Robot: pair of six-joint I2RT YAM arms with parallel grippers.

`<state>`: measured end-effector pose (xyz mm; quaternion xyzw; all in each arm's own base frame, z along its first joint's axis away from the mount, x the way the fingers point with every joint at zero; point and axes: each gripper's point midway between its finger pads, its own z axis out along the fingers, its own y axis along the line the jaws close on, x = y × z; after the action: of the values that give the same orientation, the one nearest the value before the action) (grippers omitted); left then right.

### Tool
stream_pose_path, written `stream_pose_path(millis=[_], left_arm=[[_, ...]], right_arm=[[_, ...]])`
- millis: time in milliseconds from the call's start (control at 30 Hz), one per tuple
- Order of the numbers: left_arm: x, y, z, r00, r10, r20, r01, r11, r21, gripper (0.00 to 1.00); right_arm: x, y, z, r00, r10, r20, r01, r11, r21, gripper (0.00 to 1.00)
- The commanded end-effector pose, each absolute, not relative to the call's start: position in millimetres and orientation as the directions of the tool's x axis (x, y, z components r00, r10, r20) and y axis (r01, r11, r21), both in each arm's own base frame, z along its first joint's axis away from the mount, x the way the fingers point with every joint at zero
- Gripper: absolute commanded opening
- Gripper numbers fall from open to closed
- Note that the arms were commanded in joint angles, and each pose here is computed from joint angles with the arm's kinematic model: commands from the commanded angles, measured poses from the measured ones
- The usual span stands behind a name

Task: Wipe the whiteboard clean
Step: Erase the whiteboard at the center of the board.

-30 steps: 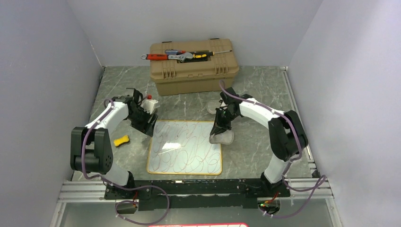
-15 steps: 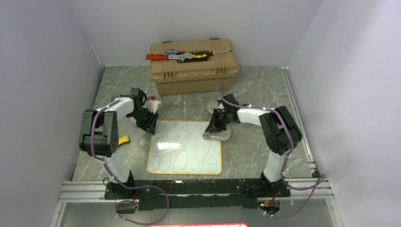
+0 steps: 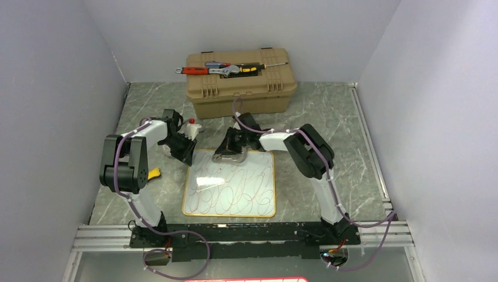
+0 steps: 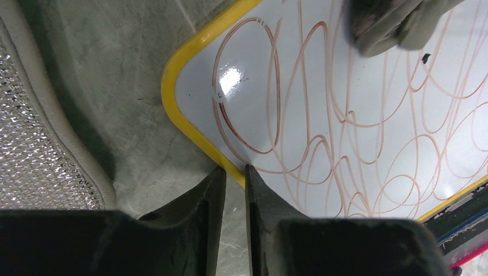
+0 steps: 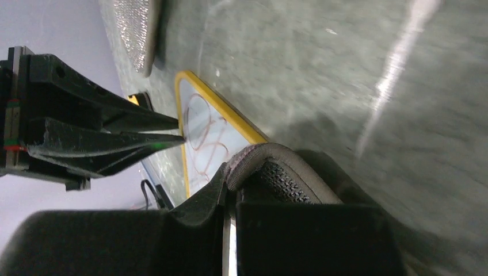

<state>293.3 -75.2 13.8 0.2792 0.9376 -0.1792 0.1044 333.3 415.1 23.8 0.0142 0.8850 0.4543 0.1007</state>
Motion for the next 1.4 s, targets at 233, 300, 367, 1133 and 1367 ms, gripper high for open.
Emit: stream_pose_path(millis=[233,300,367,1133,1367], left_arm=[[278,-75,-27,-0.799,0.563,-0.212,0.601,0.759,-0.251,0.13],[278,-75,-29,-0.8,0.563,-0.208,0.6,0.759,-0.252,0.11],[278,-75,-30,-0.799,0.563,-0.212,0.601,0.759,-0.25,0.1],[276,-82,-25,-0.789,0.57,-0.231,0.614,0.747,-0.255,0.08],[274,-84,-23,-0.781,0.574,-0.246,0.624,0.737,-0.26,0.08]], right_arm=[[327,265,-40,-0.919,0.301,-0.254,0.116,0.824,0.555,0.0],[321,238,-40,-0.911,0.305,-0.276,0.126,0.847,0.517,0.0],[317,229,-41,-0.91,0.297,-0.289,0.122,0.858,0.498,0.0],[305,301,-62,-0.942,0.269,-0.2,0.125,0.835,0.536,0.0],[272,280,-76,-0.948,0.276,-0.157,0.157,0.837,0.524,0.0]])
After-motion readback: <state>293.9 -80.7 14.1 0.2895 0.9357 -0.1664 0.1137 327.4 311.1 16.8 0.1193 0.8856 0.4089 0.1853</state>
